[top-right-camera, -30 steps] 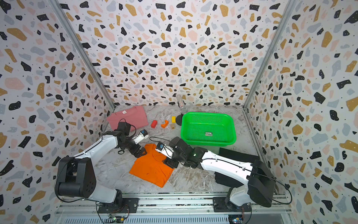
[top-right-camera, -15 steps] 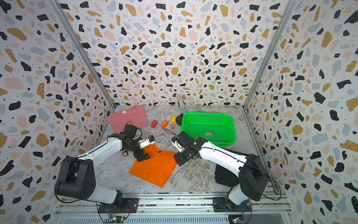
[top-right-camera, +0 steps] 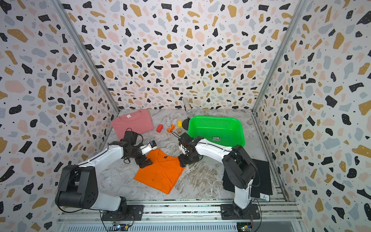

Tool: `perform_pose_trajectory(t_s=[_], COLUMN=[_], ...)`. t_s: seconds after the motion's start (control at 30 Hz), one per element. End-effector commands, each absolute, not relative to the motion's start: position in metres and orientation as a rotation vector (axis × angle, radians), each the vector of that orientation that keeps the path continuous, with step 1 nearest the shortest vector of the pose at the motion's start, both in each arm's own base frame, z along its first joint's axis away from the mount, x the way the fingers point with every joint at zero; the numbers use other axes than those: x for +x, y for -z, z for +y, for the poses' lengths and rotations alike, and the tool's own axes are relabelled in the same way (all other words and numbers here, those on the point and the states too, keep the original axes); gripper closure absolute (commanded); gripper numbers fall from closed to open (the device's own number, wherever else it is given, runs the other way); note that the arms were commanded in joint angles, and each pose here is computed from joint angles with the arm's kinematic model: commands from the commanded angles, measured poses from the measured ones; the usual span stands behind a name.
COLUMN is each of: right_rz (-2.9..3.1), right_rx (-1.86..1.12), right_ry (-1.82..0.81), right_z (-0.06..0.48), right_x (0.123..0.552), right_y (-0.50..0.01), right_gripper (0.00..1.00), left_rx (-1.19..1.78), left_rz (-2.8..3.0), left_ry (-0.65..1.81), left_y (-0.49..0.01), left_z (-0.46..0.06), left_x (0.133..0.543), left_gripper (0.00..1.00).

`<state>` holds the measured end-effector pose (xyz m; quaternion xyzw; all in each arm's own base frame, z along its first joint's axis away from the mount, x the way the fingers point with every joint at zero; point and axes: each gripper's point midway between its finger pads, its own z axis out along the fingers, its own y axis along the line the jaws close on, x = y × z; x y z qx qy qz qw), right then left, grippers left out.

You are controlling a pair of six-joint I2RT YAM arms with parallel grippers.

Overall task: Put the folded t-shirts into the basket
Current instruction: Pick up the T-shirt from the center of the board.

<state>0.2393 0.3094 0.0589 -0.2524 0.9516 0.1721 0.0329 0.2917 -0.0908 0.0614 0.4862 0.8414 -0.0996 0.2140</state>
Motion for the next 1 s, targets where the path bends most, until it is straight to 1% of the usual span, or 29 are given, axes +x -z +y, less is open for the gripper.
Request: perform_pose_trajectory(t_s=[0.0,0.13,0.2,0.3,0.43,0.67,0.83,0.97], right_rz=[2.967,3.003,3.026,3.035,3.046,2.962,2.89,2.842], right_rx=[-0.73,-0.707,-0.684,-0.636,-0.612,-0.668,-0.595,-0.551], right_ry=[-0.59,-0.695,-0.698,-0.683,-0.733,-0.938,-1.155,-1.224], right_z=[0.317,0.328,0.328,0.323,0.321,0.336,0.339,0.336], right_x=[0.242,0.241,0.241,0.242,0.238,0.237,0.243,0.246], right_y=[-0.06,-0.054,-0.049,-0.045,-0.041,-0.041,-0.045,-0.049], right_gripper=[0.32,0.37,0.39,0.4,0.41,0.44,0.44,0.44], left_rx=[1.359,1.356,1.354,1.349,1.349,1.328,1.372,1.397], left_rz=[2.34,2.359,2.362,2.356,2.337,2.248,2.214,2.215], left_ry=[0.274,0.271,0.274,0.282,0.337,0.45,0.483,0.457], left_y=[-0.055,-0.053,-0.053,-0.056,-0.064,-0.088,-0.088,-0.081], left_z=[-0.088,-0.086,-0.086,-0.087,-0.094,-0.112,-0.122,-0.124], left_x=[0.285,0.282,0.282,0.282,0.282,0.293,0.291,0.291], left_gripper=[0.0,0.0,0.0,0.0,0.0,0.0,0.0,0.0])
